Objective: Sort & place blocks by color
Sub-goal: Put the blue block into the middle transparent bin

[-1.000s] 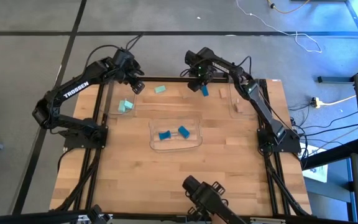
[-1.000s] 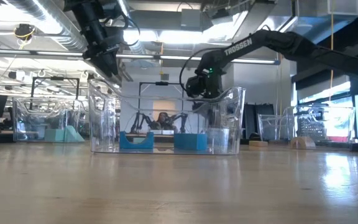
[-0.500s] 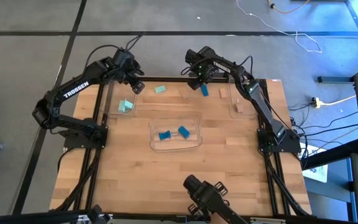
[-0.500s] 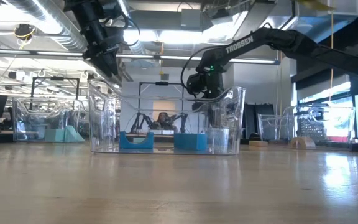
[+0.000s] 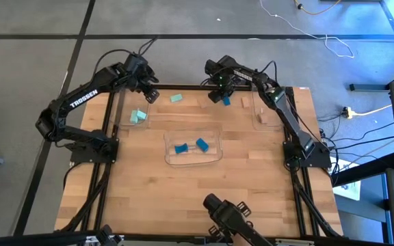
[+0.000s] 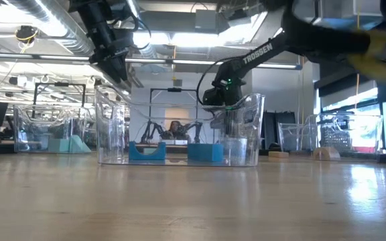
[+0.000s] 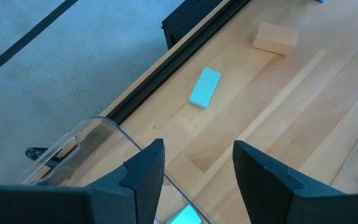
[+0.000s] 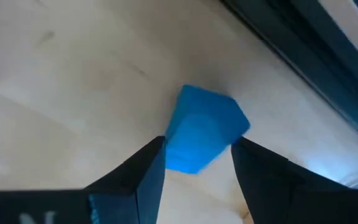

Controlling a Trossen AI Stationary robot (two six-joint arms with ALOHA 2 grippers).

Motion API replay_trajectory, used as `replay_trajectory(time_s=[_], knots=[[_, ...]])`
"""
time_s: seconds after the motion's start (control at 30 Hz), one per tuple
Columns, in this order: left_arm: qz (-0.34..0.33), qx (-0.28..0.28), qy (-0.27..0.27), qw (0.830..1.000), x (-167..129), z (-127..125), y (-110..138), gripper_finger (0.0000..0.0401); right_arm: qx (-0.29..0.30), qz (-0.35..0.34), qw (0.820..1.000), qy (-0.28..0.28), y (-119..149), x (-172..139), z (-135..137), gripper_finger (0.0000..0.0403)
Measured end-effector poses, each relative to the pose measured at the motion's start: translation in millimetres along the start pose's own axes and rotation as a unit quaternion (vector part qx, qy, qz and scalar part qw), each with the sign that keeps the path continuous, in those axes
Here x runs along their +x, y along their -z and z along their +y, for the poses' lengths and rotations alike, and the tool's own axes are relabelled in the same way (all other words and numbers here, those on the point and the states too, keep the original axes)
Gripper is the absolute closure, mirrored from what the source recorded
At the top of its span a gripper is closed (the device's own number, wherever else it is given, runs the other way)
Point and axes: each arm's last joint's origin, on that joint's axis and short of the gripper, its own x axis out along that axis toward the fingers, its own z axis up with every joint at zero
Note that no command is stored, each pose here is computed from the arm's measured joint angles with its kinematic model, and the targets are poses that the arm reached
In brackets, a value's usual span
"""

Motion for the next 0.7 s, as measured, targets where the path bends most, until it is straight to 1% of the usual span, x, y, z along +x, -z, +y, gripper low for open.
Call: replay_trajectory(time_s=[0.1, 0.2, 0.33, 0.57, 0.63, 0.7], knots=[[0.000, 0.000, 0.000, 1.000, 0, 0, 0, 0.0220, -0.009, -0.002, 1.000, -0.014, -2, 12, 1, 0.0218], [0.000, 0.000, 0.000, 1.000, 0, 0, 0, 0.0220, -0.008, -0.009, 1.000, -0.029, -2, 18, 2, 0.0218], [0.000, 0.000, 0.000, 1.000, 0, 0, 0, 0.0220, -0.009, -0.006, 1.000, -0.025, -1, 26, 2, 0.0218], [0.000, 0.001, 0.000, 1.000, 0, 0, 0, 0.0220, -0.024, -0.012, 1.000, -0.012, -2, 28, 2, 0.0218], [0.000, 0.001, 0.000, 1.000, 0, 0, 0, 0.0220, -0.025, -0.012, 1.000, -0.013, -2, 28, 2, 0.0226], [0.000, 0.001, 0.000, 1.000, 0, 0, 0, 0.0220, -0.026, -0.013, 1.000, -0.011, -2, 28, 2, 0.0243]])
